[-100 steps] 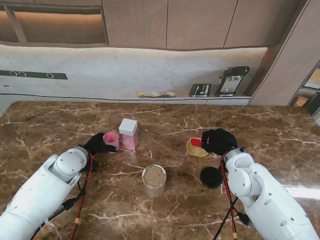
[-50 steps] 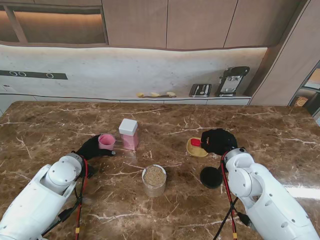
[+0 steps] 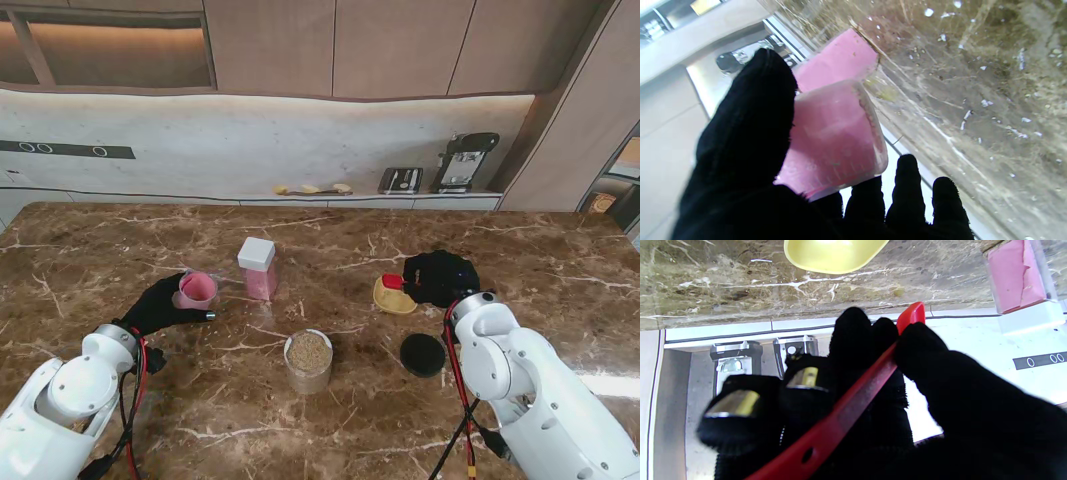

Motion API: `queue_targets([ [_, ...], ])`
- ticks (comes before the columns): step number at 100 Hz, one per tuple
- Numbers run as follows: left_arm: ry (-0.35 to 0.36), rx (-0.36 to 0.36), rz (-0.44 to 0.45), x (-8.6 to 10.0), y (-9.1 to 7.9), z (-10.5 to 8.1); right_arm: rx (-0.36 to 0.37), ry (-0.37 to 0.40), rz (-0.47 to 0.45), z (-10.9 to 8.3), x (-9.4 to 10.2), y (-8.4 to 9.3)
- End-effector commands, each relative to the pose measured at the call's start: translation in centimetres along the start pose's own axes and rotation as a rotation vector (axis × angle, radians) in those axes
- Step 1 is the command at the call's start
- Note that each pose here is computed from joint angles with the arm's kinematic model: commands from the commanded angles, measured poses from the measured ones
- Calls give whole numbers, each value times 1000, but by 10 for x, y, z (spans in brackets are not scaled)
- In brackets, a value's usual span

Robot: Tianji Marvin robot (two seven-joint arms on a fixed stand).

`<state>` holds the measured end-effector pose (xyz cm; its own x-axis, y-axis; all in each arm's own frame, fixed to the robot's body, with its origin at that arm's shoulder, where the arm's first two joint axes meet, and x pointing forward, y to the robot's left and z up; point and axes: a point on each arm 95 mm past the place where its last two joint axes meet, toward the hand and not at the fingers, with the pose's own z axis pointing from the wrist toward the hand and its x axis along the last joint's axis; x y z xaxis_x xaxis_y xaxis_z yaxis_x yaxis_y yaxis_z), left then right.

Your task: Measure grain into the airtight container

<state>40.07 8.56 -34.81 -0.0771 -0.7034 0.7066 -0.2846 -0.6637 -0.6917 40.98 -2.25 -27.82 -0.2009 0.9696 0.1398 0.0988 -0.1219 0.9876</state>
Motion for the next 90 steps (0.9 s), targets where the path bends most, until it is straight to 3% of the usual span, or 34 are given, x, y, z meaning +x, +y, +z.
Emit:
queue_targets([
  [1,15,-13,15,1,4,-8,21,3,6,-5,4,-1],
  [38,159,-60,33,31,14,-40,42,57,-39,-24,34,15],
  [90,217,-199,63,54,40,-44,157,72,-70,-37,65,26],
])
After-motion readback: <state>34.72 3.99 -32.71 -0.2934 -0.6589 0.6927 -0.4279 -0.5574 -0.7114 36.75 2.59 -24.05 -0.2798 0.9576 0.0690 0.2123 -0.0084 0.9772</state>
